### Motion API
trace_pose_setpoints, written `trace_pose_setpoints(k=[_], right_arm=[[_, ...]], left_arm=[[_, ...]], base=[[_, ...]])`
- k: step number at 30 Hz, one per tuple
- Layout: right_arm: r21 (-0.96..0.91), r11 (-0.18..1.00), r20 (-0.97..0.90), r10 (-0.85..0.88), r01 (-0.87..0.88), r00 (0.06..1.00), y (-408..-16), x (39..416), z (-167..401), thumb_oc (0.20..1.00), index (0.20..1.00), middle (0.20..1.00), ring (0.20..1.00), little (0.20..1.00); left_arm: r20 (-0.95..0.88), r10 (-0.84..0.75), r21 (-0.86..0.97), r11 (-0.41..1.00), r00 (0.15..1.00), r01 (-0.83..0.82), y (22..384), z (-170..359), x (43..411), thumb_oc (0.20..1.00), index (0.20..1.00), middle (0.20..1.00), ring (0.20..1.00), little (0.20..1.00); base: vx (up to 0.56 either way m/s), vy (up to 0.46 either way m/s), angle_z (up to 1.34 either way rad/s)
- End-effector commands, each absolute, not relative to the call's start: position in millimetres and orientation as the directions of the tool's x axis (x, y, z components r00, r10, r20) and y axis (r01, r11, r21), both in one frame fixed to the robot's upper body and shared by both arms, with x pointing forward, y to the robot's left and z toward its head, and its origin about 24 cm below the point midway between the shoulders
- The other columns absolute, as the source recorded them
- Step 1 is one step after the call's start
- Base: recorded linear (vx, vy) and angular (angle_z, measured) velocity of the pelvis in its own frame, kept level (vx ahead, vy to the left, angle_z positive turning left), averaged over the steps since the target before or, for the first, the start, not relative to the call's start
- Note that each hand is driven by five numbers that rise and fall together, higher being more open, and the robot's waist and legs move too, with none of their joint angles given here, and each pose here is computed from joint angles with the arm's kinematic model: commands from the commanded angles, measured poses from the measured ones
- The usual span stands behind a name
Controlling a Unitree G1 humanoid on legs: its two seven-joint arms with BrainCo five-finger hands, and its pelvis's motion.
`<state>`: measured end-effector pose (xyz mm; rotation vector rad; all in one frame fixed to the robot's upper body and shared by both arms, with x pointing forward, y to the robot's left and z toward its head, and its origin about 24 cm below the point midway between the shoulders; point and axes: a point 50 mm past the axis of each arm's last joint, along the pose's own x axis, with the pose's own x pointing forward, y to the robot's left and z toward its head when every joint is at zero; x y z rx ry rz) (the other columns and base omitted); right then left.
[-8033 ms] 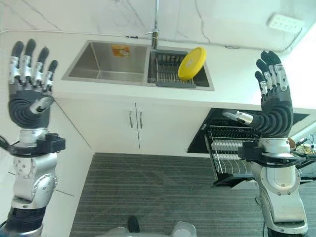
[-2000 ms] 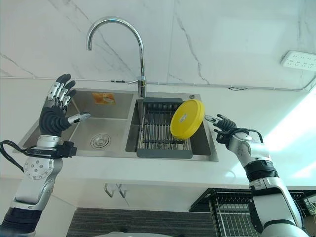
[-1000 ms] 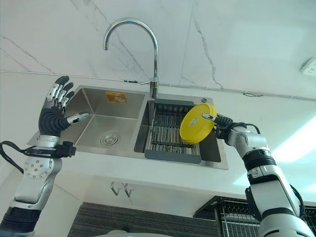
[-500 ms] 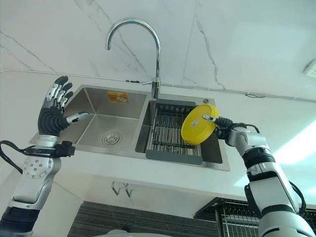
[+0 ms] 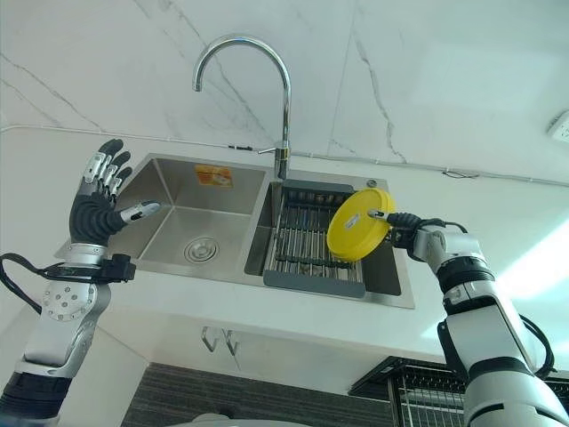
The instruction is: Place the dishes in the dishwasher.
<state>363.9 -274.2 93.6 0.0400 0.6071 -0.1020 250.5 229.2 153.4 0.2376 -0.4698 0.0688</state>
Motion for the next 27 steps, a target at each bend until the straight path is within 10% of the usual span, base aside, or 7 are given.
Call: trace_pose_setpoints(k=[1,27], right_arm=[[-0.026,0.997,-0.463,-0.081,0.078,0.883,-263.4,387.3,140.6,0.2,0.2,0.2,0.2,0.2],[0.539,0.832,-0.15,0.251,-0.134,0.956,-197.4,391.7,145.4,0.2,0.2,0.2,0.2,0.2]], left_arm=[[0.542,-0.043,0.236,0.966,0.839,-0.103,222.4,177.4,256.2,1.0,1.0,1.0,1.0,1.0],[0.493,-0.097,0.206,0.979,0.864,-0.008,217.4,155.5,249.2,1.0,1.0,1.0,1.0,1.0]], base=[[0.0,0.0,0.0],[0.0,-0.007,0.02]])
